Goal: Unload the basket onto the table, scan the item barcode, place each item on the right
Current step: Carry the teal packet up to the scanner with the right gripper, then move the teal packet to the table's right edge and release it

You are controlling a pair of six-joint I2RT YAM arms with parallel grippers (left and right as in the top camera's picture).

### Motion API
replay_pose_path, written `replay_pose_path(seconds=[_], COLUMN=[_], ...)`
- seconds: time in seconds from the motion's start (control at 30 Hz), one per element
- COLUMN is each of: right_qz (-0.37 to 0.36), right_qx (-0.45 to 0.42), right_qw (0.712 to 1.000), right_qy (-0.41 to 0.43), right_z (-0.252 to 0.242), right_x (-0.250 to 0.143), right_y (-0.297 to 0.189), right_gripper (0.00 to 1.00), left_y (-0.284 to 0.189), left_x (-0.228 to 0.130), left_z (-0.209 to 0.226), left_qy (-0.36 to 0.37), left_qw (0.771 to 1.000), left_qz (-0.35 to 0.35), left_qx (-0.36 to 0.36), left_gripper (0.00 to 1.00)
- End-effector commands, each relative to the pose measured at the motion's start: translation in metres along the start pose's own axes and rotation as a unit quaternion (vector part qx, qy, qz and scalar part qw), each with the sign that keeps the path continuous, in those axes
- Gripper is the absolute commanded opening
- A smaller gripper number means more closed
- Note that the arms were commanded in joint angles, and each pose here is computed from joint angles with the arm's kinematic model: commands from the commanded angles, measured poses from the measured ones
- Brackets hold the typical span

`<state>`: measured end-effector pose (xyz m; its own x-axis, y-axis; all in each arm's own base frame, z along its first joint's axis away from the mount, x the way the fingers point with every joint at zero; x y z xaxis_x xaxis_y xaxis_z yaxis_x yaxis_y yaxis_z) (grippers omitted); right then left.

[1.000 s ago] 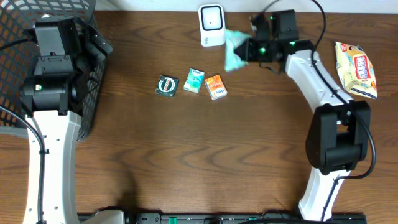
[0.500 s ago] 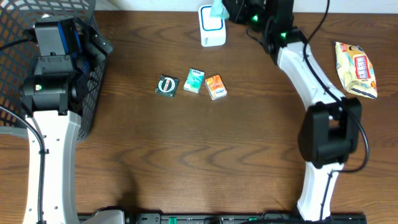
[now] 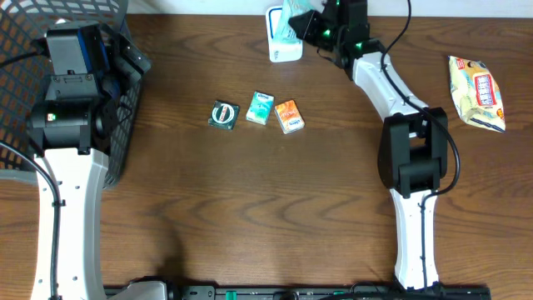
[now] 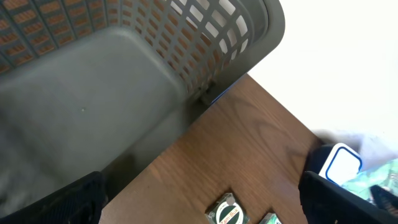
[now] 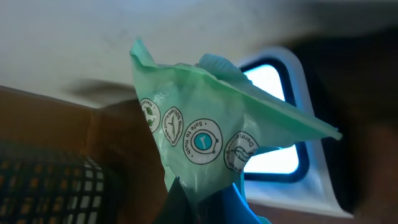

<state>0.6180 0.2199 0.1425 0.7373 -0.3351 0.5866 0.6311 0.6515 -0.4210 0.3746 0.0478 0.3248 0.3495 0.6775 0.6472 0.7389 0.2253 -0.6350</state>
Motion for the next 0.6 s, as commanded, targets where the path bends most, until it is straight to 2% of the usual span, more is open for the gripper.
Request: replay_pose_path(seconds=[0.0,0.27,0.43,0.57], right_qz=[-0.017,-0.041,-0.044,-0.003], right_qx=[0.0,-0.013,-0.074,-0.154], right_qw=[1.0,0.999,0.996,0.988], right_qy=[-0.012,-0.011,-0.019,-0.02], right_z=[0.015,-0.002,-0.044,-0.098], right_x=[0.012,0.046,0.076,0.073], right_y=[-0.003,-0.035,-0.094,-0.148], right_gripper=[0.01,0.01,0.01,0.01], left_y=[-0.002,-0.002,-0.002,-0.002], left_x=[0.002,0.002,0.002,0.002], left_z=[0.001,0.001,0.001,0.001], left_qy=[-0.008,-0.008,-0.008,-0.008], left_qw=[1.0,1.0,1.0,1.0], left_qz=[-0.003,-0.003,-0.003,-0.003], left_qx=[0.001,0.001,0.001,0.001], left_gripper=[0.98,0.98,0.98,0.98])
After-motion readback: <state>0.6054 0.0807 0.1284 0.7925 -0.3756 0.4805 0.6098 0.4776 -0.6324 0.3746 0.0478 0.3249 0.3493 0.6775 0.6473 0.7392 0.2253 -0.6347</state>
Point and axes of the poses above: each gripper's point midway between its finger pads, its own y axis out along the fingers, its own z axis along the line the jaws close on, x = y × z, the point moved 2 cm from there along -y, back along the fingers, and after that the axes turned 5 degrees about -y, right-handed, at the moved point
